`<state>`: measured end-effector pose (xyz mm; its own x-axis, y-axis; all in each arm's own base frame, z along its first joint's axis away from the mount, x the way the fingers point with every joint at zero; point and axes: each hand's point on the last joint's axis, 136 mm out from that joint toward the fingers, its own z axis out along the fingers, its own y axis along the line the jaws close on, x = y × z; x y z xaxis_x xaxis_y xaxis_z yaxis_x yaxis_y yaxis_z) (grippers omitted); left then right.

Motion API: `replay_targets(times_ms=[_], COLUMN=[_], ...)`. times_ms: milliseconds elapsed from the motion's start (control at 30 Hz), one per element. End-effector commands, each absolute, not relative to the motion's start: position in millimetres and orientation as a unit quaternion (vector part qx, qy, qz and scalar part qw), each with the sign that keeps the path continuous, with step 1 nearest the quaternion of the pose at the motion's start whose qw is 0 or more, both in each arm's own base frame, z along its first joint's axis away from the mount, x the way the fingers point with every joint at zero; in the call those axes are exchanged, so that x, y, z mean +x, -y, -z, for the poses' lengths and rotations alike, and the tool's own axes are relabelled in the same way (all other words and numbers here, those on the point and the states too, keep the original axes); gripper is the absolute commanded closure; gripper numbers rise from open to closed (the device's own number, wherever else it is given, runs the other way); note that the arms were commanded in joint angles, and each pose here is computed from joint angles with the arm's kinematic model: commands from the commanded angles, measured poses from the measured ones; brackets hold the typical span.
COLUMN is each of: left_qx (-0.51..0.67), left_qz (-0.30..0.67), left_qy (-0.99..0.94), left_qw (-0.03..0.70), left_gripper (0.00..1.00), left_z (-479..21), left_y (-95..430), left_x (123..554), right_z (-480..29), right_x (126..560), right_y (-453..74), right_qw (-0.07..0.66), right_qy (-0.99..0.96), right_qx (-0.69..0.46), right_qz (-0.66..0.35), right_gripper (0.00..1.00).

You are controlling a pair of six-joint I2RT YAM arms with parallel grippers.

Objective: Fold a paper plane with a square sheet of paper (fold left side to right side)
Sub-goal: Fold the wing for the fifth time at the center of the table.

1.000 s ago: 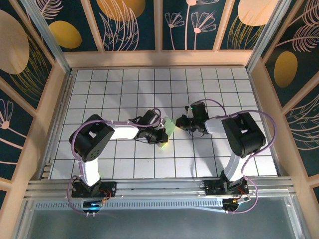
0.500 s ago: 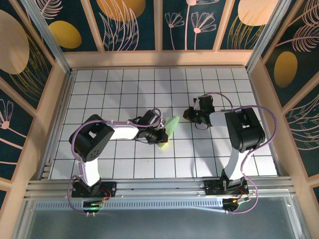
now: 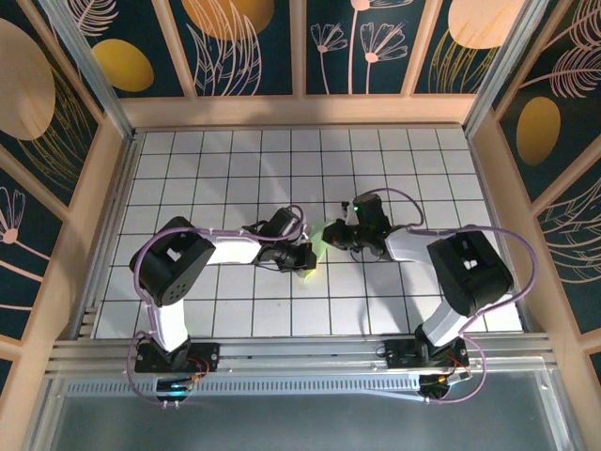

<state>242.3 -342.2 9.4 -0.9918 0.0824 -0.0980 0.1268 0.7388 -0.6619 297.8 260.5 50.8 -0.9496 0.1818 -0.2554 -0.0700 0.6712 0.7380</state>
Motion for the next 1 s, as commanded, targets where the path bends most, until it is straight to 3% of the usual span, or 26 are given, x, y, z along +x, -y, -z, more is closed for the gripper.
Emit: replay_targets(times_ms=[0,433,767,967], left_qx=[0.016,0.009,0.007,-0.002], left_qz=[0.218,0.242,0.387,0.421], left_qy=[-0.976,-0.97,-0.922,-0.907], left_qw=[-0.022,-0.011,0.017,-0.003], left_gripper=[1.0,1.0,0.96,0.97], left_z=[52.6,43.2,-26.2,-33.1], left_y=[280.8,290.0,339.2,343.3], left_x=[213.3,218.8,241.8,235.6], right_z=[-37.1,5.4,26.3,27.6], right_x=[287.5,259.4,252.7,253.7], right_y=[-272.0,-268.1,-245.1,-246.2], right_qw=[0.121,0.055,0.052,0.052], right_qy=[-0.9,-0.921,-0.936,-0.937], right_qx=[0.054,0.088,0.094,0.087], right_qz=[-0.415,-0.376,-0.334,-0.334], right_gripper=[1.0,1.0,1.0,1.0])
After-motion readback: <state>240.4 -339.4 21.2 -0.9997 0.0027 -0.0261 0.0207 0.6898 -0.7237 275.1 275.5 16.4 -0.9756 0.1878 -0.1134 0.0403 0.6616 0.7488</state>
